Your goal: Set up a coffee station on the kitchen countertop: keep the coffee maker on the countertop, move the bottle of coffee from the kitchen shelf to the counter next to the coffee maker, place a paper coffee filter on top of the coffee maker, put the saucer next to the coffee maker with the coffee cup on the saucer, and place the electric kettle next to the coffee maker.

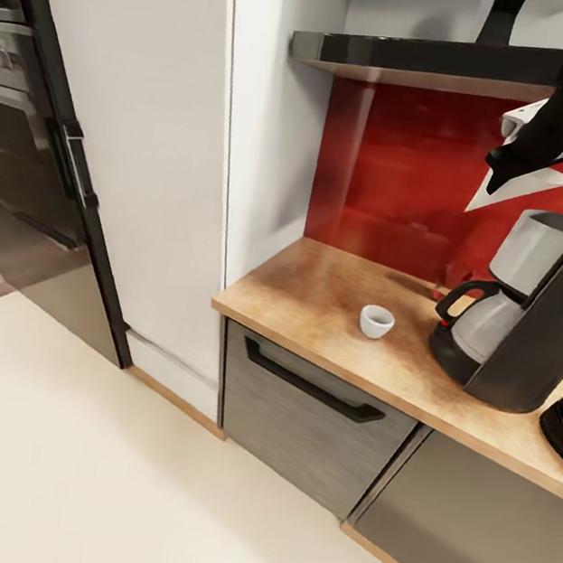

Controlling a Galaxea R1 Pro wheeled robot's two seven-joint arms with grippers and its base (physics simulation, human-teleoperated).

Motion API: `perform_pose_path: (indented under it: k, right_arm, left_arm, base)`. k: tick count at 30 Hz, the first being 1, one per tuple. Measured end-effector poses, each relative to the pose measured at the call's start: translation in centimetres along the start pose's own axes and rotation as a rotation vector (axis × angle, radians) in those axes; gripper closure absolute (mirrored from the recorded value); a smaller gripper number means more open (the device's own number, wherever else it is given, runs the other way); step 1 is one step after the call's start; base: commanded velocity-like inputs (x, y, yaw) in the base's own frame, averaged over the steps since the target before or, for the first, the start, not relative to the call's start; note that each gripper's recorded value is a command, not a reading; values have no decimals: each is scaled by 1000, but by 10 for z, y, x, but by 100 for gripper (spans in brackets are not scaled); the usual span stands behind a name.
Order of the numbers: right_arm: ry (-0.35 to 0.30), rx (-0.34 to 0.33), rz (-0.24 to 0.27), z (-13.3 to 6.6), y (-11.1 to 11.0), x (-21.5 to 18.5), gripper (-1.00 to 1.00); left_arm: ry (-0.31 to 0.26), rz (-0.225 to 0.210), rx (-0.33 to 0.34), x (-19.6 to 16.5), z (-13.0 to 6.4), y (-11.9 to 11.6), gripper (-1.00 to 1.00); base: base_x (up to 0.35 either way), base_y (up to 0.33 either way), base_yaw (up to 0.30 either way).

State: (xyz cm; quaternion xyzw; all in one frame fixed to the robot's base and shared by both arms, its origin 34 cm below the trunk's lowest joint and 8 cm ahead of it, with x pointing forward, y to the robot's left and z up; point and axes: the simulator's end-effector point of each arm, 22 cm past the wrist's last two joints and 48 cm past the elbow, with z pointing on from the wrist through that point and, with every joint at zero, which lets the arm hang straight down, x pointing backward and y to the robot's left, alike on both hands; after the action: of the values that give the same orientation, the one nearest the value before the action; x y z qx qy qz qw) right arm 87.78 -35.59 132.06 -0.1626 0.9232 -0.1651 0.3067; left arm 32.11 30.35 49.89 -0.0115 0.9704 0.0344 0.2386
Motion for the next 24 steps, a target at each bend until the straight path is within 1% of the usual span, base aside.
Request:
perform_pose_path:
  k: [6, 12, 15, 19, 24]
  right_arm:
    - [0, 0, 0, 0, 0, 0, 100]
    - [3, 1, 11, 1, -6, 4, 100]
    - [3, 0, 11, 1, -6, 4, 100]
    - [1, 1, 12, 0, -6, 4, 100]
    - [0, 1, 12, -1, -6, 4, 100]
  left_arm:
    - [1, -1, 0, 1, 0, 0, -100]
    - [1, 0, 0, 1, 0, 0, -100]
    - [1, 0, 0, 1, 0, 0, -100]
    - [0, 1, 0, 0, 0, 0, -100]
    - [-1, 0, 0, 0, 0, 0, -100]
  base:
    - [124, 238, -42]
    - [150, 255, -7]
    - [69, 102, -107]
    - [8, 13, -210]
    - [48, 116, -71]
